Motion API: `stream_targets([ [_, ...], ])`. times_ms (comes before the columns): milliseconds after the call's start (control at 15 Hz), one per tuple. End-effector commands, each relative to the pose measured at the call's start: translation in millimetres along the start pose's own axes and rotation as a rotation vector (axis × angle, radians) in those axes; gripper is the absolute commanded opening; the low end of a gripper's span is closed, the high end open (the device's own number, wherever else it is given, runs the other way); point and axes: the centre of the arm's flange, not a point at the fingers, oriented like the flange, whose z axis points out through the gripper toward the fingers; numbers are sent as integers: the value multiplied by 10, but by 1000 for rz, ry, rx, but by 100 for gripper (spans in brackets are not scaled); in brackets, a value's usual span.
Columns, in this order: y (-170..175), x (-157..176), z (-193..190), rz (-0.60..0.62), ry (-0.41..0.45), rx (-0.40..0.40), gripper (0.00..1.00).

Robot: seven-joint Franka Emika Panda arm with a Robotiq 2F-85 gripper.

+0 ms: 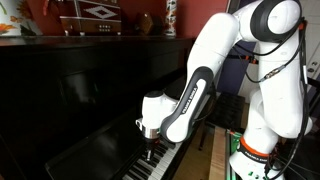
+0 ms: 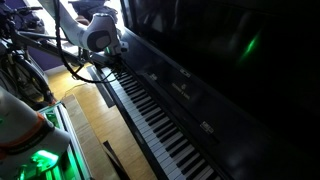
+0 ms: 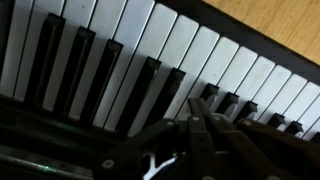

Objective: Press the key on the keyboard

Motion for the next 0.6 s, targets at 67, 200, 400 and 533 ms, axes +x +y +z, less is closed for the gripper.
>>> stream_targets([
  [67, 69, 46, 137, -16, 20, 20, 0],
  [200, 102, 48, 155, -29, 20, 7, 0],
  [400, 124, 52, 152, -34, 17, -9, 0],
  [533, 137, 53, 144, -46, 15, -20, 0],
])
